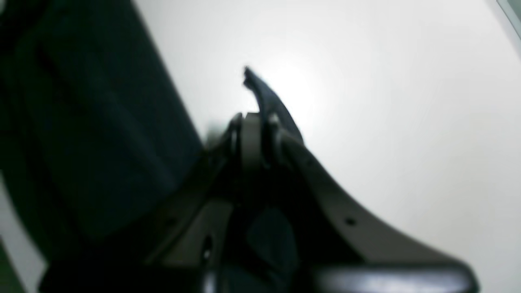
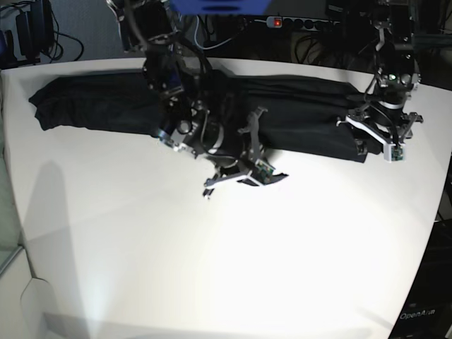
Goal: Fold the T-shirt properly
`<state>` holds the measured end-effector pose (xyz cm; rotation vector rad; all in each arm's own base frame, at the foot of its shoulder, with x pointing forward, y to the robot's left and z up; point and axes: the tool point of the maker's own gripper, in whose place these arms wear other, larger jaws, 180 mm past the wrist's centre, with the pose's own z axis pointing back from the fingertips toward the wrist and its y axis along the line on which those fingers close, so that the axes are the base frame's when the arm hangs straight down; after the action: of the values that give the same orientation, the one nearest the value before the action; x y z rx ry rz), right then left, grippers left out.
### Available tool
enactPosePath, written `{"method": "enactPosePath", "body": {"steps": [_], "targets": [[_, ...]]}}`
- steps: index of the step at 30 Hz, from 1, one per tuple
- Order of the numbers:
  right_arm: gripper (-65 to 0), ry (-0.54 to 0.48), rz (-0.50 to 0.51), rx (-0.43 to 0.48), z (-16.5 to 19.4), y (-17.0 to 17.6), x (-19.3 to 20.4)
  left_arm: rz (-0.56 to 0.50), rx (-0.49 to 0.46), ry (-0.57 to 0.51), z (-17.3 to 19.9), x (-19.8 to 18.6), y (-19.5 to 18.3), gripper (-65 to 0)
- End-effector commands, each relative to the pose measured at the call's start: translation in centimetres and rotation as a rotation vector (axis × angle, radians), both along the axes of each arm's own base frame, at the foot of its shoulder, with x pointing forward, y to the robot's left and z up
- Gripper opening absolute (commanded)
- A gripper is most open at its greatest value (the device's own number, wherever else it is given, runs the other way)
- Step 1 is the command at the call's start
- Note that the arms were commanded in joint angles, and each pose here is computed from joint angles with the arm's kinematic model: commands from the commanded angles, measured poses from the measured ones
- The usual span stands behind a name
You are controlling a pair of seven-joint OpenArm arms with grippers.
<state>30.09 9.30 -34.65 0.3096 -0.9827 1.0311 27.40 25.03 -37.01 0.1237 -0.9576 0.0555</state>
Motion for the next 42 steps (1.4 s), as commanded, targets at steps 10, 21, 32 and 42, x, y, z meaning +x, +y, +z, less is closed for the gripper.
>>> {"method": "enactPosePath", "body": {"steps": [10, 21, 32, 42], "targets": [[-64.7, -0.018, 0.100, 0.052, 1.8, 3.9, -2.9, 0.043, 0.039, -0.117, 4.1, 0.9, 2.1, -32.7], [-64.7, -0.021, 0.154, 0.064, 2.3, 5.7, -4.0, 0.133, 0.097, -0.099, 4.7, -1.9, 6.1, -32.7], [-64.6, -0.061, 0.249, 0.058, 3.0, 9.7, -5.6, 0.147, 0.135, -0.045, 4.0, -4.5, 7.8, -32.7], [-64.6, 0.040, 0.143, 0.102, 0.9, 10.8, -3.4, 0.062, 0.117, -0.023, 3.3, -4.5, 6.4, -32.7]]}}
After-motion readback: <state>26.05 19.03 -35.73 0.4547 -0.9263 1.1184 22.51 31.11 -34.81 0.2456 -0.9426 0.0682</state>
